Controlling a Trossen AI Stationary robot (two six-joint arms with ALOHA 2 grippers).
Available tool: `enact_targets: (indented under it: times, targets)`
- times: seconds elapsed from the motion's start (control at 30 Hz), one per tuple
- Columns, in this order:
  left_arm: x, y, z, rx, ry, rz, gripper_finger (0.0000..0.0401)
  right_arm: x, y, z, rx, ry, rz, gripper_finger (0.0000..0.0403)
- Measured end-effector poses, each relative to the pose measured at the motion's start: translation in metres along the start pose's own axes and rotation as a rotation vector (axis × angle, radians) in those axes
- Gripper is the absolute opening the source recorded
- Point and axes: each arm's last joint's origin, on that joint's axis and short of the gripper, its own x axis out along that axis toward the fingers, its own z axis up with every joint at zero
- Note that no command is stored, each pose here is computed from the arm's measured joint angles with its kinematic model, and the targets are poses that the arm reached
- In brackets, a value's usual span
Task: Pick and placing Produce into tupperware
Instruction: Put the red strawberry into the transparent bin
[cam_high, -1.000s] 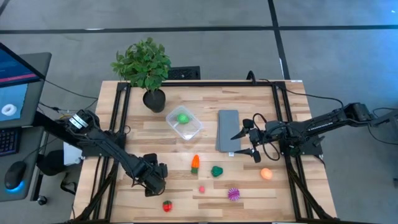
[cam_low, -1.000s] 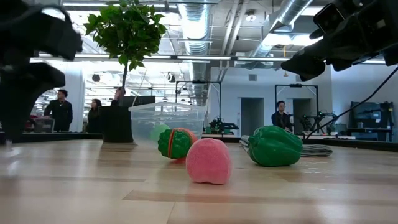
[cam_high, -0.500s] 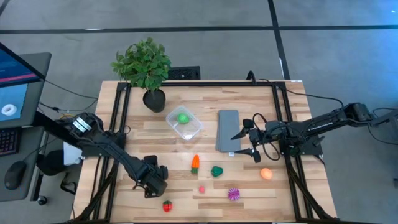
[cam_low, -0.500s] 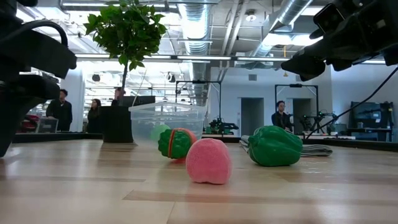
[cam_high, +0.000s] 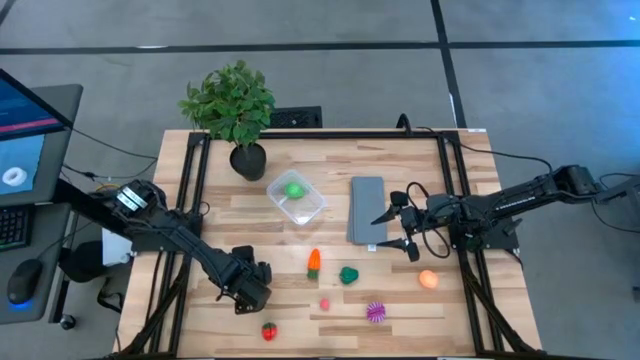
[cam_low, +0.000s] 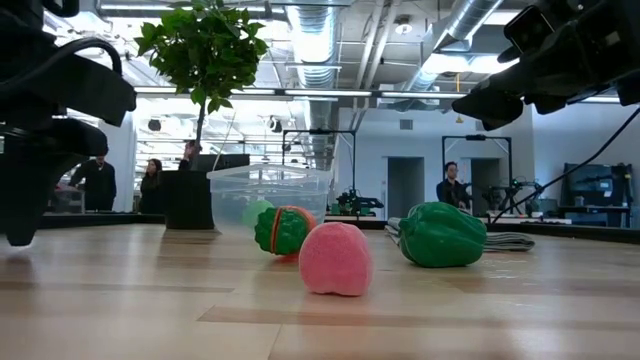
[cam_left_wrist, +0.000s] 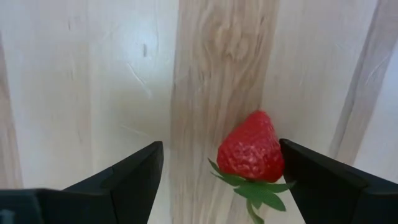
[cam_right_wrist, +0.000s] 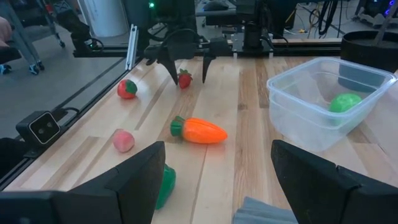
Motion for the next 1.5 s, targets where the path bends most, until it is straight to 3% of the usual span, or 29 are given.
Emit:
enact_targets:
  times: [0.13, 0.57, 1.5]
  targets:
    - [0.0, -0.0002, -0.0001, 0.001, 0.005, -0.006, 0.03, 0.0, 0.0, 0.0, 0.0, 0.0, 0.0, 0.0317]
    - [0.0, -0.0015, 0.0009, 0.0, -0.001, -0.025, 0.0215, 0.0, 0.0, 0.0, 0.0, 0.0, 0.0, 0.0317]
    - [-0.0001, -0.0012, 0.0014, 0.002, -0.015, -0.01, 0.0208, 0.0, 0.0, 0.0, 0.0, 0.0, 0.0, 0.0317]
